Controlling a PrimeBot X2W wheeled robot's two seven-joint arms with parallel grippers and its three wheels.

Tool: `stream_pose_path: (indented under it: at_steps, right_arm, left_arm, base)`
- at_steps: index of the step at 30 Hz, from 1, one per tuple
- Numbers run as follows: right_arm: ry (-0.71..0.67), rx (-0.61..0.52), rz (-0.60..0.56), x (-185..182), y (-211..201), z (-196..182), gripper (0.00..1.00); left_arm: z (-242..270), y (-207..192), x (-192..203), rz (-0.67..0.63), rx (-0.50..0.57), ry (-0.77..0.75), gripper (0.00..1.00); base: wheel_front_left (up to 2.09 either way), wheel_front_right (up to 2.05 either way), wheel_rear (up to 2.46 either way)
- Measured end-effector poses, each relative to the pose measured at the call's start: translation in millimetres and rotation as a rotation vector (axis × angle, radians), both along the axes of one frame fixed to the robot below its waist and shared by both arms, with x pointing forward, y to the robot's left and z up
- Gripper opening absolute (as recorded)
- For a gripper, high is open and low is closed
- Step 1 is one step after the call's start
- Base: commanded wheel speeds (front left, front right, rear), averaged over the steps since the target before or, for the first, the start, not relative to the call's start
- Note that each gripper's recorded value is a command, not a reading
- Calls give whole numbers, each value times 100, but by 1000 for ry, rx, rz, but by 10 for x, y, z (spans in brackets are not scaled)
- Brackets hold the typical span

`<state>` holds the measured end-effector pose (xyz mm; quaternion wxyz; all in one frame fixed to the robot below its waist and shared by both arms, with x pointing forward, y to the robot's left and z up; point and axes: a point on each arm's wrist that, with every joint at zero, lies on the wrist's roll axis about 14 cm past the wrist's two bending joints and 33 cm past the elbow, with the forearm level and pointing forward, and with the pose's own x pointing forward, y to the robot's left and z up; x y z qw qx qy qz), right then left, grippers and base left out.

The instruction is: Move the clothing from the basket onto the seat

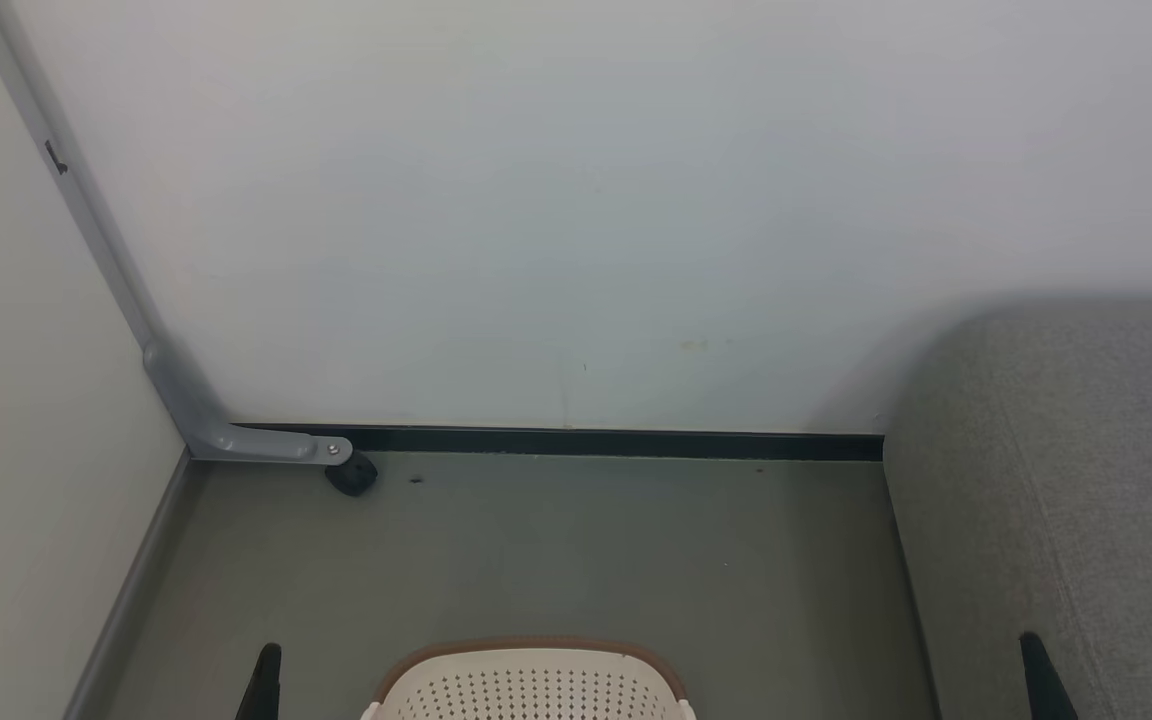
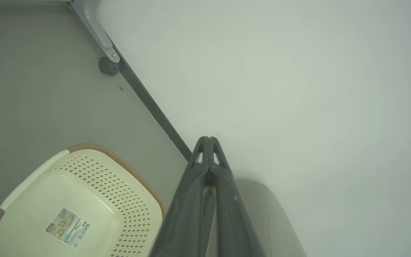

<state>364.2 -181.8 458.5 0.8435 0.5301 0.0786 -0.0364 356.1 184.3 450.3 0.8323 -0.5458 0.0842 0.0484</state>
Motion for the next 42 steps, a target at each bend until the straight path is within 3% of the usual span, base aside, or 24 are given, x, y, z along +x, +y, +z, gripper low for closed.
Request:
stream_pose_path:
  at_steps: [29,42]
  right_arm:
    - [-69,441,-113,126,-255,178,0]
    - [-70,443,-115,126,-261,179,0]
  left_arm:
    - [209,58,190,47,-392,-71,0]
    - [239,56,208,49,-410,-81,0]
  base:
    - [0,0,0]
    - [0,0,0]
